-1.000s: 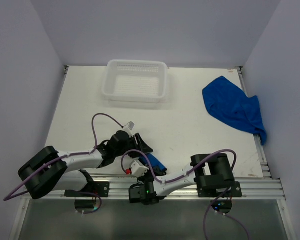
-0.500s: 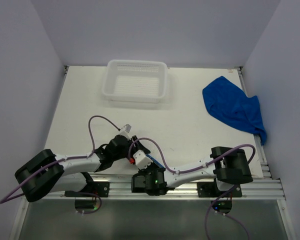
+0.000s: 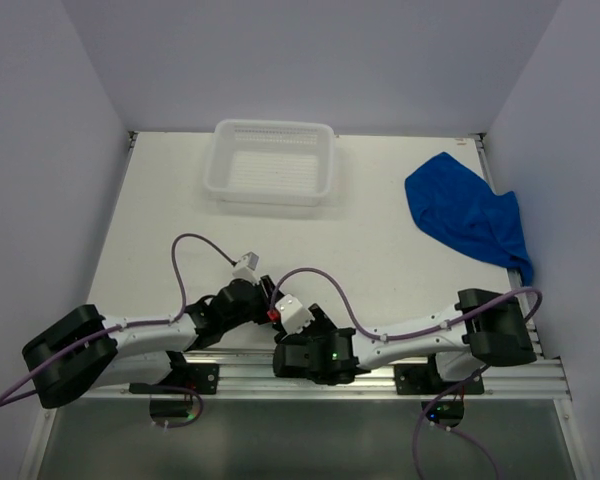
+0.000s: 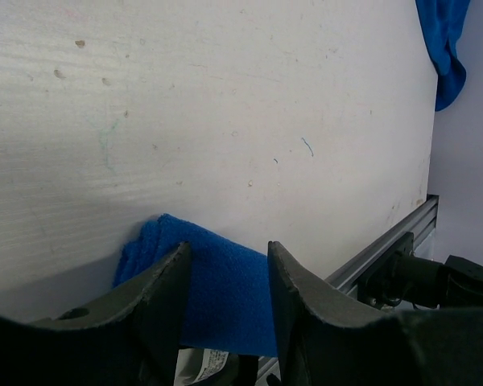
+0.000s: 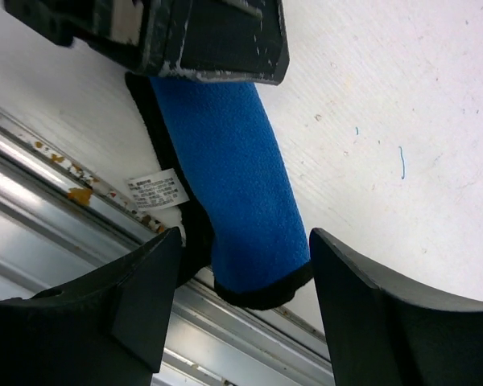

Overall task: Roll the towels
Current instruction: Roll the towel

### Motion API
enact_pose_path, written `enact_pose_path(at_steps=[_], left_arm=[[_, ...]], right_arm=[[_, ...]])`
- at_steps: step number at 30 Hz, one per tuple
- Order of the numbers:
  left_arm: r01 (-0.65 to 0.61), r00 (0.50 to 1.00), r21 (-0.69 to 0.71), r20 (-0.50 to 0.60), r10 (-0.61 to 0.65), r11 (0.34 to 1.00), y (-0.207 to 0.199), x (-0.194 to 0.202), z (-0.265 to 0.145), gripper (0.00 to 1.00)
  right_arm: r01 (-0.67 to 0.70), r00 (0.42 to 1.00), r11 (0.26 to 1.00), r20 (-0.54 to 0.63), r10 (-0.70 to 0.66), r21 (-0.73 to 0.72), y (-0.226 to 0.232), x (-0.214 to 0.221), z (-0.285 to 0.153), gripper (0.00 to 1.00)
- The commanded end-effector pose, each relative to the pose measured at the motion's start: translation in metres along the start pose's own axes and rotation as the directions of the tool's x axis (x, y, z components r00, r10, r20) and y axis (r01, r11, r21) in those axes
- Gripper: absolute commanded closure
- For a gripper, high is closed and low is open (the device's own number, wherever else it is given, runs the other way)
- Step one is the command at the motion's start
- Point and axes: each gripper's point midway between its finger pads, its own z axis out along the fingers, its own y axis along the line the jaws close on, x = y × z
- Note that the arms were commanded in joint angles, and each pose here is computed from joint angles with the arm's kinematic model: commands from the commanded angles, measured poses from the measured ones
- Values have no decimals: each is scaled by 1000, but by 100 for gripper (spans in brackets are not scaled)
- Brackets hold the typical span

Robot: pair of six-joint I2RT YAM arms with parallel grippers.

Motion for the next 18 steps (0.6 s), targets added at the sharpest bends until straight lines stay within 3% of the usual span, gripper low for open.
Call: enact_pose_path(at_steps=[1, 10, 18], left_arm=[[-16, 999, -88, 30, 19, 996, 24, 2, -1, 53], [-44, 997, -75, 52, 48, 996, 20, 6, -1, 54], [-63, 997, -84, 39, 66, 994, 22, 15, 0, 54]], right_arm=[[-81, 994, 993, 61, 86, -90, 2, -25, -16, 31], [-279, 952, 908, 34, 304, -314, -30, -52, -16, 36], [-325, 943, 858, -74, 324, -398, -20, -37, 8, 46]])
